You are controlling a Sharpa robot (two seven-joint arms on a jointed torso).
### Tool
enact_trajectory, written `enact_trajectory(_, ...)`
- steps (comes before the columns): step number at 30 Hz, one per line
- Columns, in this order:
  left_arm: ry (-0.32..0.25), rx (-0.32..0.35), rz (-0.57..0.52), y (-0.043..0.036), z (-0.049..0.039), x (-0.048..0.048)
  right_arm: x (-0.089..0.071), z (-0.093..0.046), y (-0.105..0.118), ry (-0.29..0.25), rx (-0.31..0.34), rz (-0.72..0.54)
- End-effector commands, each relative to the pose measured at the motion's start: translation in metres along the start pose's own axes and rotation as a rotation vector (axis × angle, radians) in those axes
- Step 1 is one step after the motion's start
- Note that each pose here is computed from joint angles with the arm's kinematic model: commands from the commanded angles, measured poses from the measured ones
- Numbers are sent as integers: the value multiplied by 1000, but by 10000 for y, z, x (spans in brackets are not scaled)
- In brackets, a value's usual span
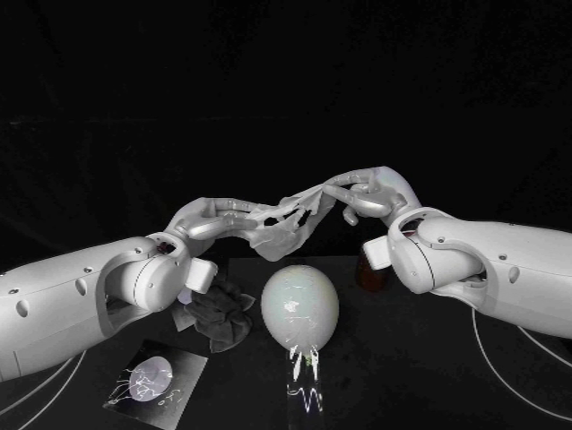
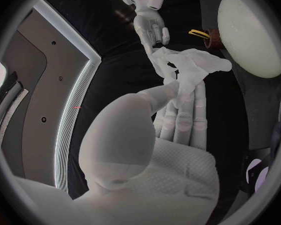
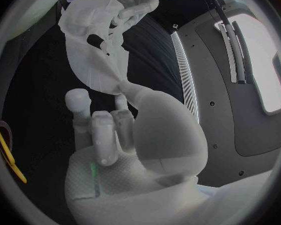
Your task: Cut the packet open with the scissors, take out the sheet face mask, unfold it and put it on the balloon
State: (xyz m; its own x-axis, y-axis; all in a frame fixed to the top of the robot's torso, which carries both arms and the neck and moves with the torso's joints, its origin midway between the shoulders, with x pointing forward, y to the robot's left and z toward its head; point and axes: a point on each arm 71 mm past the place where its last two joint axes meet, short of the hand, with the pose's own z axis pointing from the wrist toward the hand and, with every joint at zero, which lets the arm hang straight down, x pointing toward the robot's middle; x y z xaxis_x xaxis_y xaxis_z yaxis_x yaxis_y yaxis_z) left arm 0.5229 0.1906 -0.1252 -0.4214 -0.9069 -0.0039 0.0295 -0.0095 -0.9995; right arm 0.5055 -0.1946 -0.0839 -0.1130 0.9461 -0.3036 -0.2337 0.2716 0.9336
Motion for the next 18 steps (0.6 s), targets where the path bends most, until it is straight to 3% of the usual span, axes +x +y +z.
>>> enact_trajectory(1,7,19,-20,-22,27,-2,20,51,30,55,14,-23)
enact_trajectory(12,-34,16,-28,10,88,-44,-57,225,156,22,3,-48)
enact_trajectory(18,-57,-6,-28,87,117,-58,-67,272,206,6,-13,-57)
